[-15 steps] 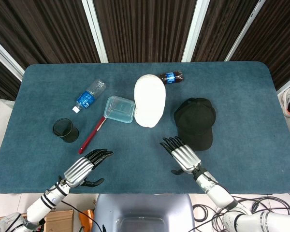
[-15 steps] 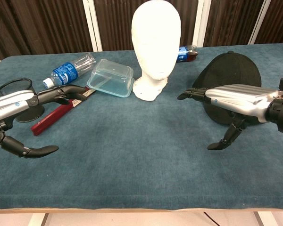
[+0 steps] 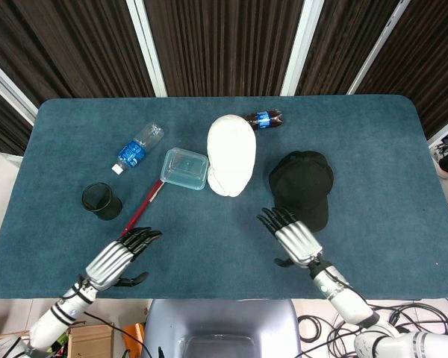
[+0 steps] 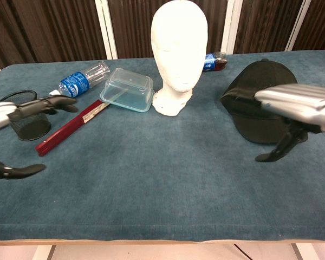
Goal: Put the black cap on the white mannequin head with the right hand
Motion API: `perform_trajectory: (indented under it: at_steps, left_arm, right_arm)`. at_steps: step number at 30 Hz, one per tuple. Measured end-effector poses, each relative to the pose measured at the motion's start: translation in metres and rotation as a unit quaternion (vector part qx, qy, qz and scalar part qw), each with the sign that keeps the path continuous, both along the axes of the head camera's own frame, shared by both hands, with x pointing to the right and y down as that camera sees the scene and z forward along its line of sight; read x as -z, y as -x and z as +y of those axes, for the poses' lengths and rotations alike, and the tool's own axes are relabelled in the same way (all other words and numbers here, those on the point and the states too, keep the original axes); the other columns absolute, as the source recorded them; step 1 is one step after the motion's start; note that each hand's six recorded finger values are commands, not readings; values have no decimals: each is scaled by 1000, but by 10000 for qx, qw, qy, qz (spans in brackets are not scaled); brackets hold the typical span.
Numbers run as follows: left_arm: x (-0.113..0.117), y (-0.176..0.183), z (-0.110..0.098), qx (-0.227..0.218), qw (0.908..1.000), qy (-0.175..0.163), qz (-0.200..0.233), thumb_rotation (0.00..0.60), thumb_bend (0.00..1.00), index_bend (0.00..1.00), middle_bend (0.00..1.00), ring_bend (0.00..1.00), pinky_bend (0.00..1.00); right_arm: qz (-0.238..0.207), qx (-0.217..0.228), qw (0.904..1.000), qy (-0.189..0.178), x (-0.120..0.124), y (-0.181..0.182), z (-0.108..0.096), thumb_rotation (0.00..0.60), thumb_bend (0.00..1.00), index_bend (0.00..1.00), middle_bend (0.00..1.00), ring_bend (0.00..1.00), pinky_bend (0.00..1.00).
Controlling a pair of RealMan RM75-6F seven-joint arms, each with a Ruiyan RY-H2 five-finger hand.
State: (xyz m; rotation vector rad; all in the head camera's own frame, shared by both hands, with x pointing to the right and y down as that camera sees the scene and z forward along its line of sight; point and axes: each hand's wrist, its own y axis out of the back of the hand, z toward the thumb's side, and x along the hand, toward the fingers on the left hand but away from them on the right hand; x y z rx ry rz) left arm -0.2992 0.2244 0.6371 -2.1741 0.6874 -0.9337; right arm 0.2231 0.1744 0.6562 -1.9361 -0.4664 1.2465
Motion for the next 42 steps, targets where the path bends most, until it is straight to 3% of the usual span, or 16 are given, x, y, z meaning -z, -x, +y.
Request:
perform_trajectory:
  at_steps: [3,7,10,16,22,30,42]
  left_arm:
    - [15,29,10,114,9971,-497,-557,600,316,0,125,79,136]
    - [44,73,38,481,9835,-1113,-1340,600,316,0,125,80,133]
    - [55,95,57,650,9743,-1339,-1689,600,316,0,125,79,129]
    - [54,123,79,757,9568,-1643,-2274,600,317,0,125,79,121]
    - [50,137,83,1001,9475,-1736,-2492,600,316,0,124,79,119]
    - [46,140,86,1034,9454,-1748,-2550,600,315,0,124,79,113]
    - [45,144,87,1043,9428,-1704,-2667,600,316,0,125,79,111]
  right_arm:
    - [250,-227,9986,-419,8,-31,-3,600,83,103,18,0,68]
    - [578,-547,9924,-943,11,-77,-5,600,83,168,82,0,67]
    - [807,-721,9877,-1125,0,-110,-2,600,83,209,114,0,68]
    - [966,-1022,9823,-1240,-27,-145,4,600,83,276,165,0,68]
    - [713,-1263,9809,-1298,-53,-145,13,600,83,328,201,9,68]
    - [372,-1389,9792,-1432,-74,-118,15,600,84,373,235,41,68]
    - [344,-1457,9770,-1518,-92,-98,2,600,132,400,256,58,68]
